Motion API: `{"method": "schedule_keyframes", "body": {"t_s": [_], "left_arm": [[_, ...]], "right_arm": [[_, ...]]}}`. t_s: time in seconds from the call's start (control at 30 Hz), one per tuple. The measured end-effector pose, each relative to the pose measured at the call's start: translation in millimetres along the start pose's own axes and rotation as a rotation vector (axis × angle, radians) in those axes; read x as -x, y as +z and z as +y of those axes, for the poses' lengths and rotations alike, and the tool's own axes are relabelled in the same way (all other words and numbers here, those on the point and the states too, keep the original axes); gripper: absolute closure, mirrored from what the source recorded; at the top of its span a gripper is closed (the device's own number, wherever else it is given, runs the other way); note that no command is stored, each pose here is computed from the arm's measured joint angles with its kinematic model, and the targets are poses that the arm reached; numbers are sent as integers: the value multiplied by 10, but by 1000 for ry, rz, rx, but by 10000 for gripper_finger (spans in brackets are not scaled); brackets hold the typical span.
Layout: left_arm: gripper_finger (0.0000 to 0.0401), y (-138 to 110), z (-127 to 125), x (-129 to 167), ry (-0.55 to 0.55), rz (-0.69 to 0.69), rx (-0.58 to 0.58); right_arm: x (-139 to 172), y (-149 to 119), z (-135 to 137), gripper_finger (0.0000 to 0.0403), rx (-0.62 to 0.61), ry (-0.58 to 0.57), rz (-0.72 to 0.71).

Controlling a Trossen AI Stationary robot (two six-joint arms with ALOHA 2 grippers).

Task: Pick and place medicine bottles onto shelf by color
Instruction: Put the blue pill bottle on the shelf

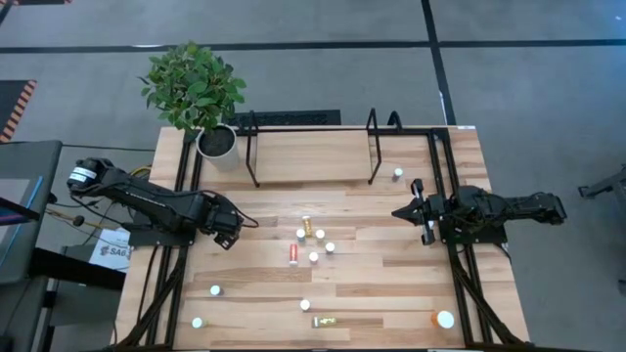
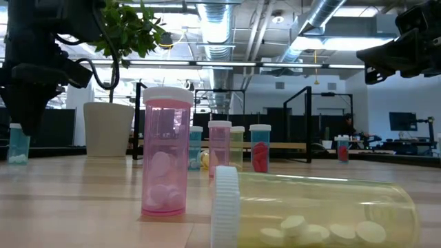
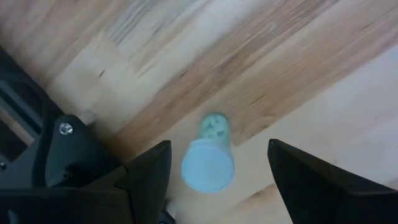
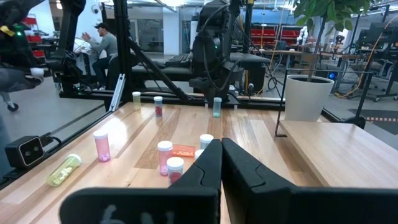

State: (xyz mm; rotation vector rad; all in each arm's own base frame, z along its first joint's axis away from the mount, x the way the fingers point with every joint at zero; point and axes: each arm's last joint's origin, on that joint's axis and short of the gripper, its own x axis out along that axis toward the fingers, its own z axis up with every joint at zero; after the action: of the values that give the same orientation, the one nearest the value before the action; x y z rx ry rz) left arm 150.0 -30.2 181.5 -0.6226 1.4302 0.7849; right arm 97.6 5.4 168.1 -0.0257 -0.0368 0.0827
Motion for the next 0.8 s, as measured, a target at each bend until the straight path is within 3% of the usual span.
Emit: {"method": "schedule_keyframes", "body": {"t_s": [0.33,0.8], "left_arm": [[161,-22,15,-144,-13,-7,44],[300,-22,17,-144,-11,-6,122]], "right_arm": [[0,2,0,377,0,0,-1],[0,2,0,377,0,0,-1]]}}
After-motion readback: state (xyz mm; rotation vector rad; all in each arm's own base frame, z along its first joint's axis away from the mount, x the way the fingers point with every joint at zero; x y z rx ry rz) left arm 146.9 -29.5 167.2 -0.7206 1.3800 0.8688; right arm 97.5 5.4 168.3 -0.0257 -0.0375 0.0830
